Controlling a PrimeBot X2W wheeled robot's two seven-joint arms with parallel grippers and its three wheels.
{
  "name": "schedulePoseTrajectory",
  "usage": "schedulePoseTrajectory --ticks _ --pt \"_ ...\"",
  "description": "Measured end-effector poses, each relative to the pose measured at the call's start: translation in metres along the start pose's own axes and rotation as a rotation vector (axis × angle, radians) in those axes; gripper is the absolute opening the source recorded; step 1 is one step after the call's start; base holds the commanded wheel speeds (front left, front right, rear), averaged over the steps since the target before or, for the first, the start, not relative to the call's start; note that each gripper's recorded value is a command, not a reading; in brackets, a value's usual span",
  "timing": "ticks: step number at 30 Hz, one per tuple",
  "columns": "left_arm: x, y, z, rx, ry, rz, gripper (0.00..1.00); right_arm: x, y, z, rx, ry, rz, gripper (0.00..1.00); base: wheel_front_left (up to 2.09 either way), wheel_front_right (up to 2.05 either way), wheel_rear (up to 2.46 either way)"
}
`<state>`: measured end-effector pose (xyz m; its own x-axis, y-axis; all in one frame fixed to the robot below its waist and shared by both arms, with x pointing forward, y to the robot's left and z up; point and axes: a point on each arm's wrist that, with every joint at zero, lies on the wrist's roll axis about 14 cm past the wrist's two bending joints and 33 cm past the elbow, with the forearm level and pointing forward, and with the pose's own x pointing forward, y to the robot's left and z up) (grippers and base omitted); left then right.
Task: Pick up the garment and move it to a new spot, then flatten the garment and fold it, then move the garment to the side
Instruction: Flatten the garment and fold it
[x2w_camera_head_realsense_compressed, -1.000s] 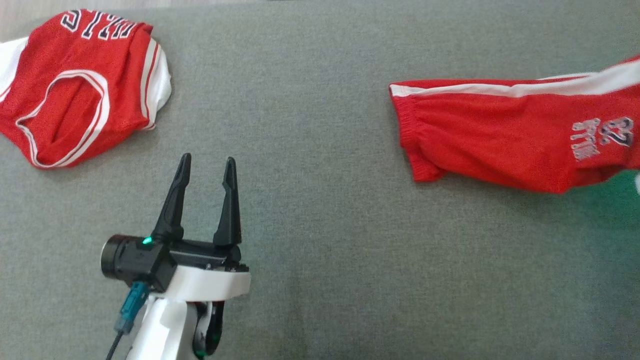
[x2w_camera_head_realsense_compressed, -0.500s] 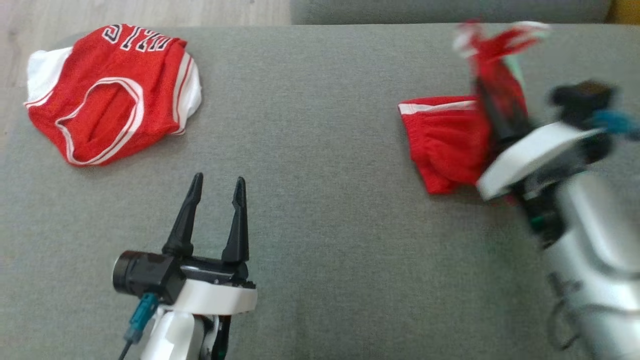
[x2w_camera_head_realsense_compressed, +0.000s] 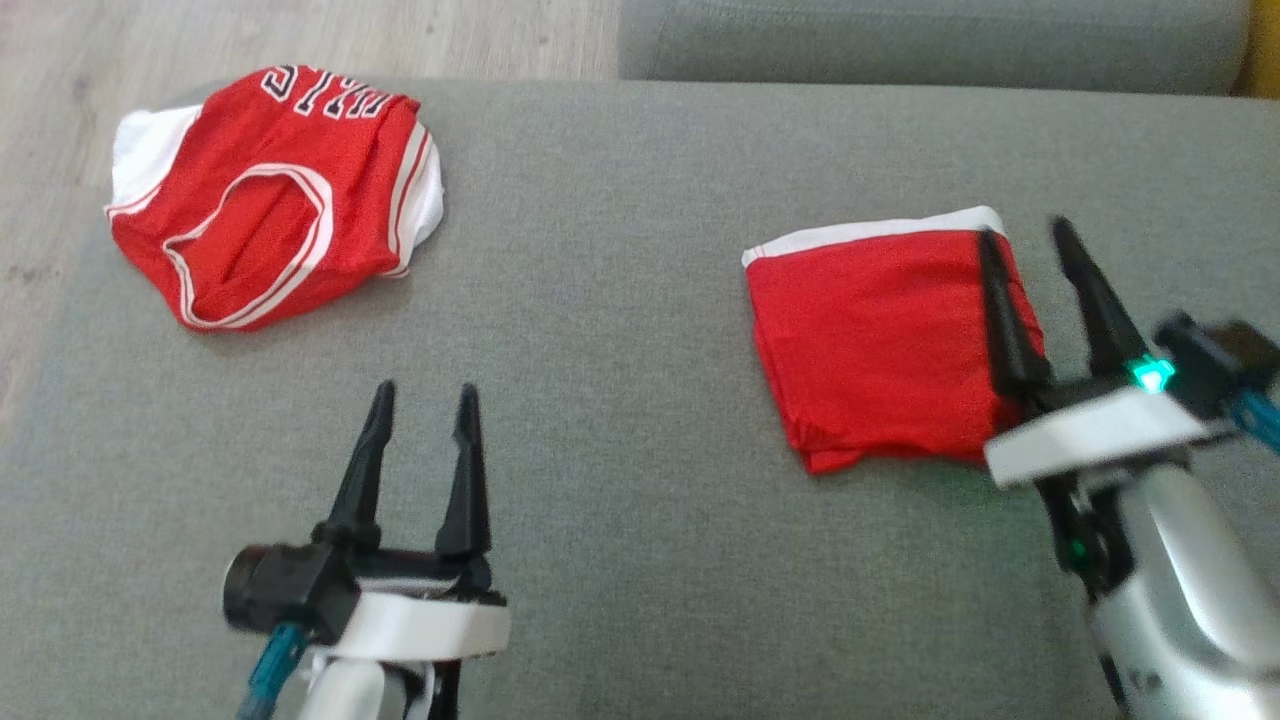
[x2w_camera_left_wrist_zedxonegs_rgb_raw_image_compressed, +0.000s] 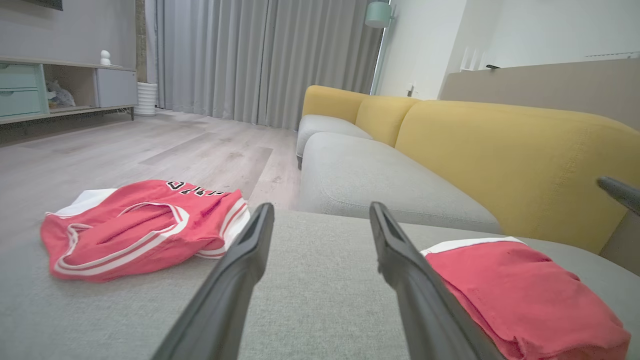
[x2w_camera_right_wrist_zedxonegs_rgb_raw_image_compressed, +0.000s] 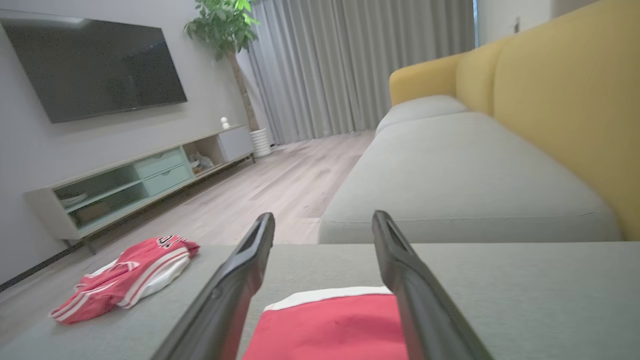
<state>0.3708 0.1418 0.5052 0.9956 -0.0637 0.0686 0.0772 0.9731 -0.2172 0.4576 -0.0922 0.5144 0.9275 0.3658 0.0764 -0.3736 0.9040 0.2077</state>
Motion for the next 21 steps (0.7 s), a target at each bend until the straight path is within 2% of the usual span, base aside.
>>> schedulePoseTrajectory --ticks 2,7,11,15,21 --pt "-0.003 0.001 0.001 -0.002 -0.003 0.005 1.00 -0.009 -0.008 -0.001 -0.028 -0.003 -0.022 1.00 0.00 0.00 0.00" --pt "-0.022 0.003 0.004 0.018 -0.011 0.033 1.00 -0.060 -0.037 -0.012 -0.115 0.035 -0.129 1.00 0.00 0.00 0.00" --pt "-0.042 0.006 0.004 0.016 -0.008 0.058 1.00 -0.093 -0.029 -0.014 -0.139 0.042 -0.149 1.00 0.00 0.00 0.00" --pt "-0.061 0.003 -0.005 0.030 0.019 0.049 1.00 -0.124 -0.018 -0.029 -0.115 0.080 -0.173 1.00 0.00 0.00 0.00" --pt "-0.065 0.002 -0.003 0.040 0.011 0.034 1.00 -0.136 -0.009 -0.023 -0.122 0.056 -0.180 1.00 0.00 0.00 0.00"
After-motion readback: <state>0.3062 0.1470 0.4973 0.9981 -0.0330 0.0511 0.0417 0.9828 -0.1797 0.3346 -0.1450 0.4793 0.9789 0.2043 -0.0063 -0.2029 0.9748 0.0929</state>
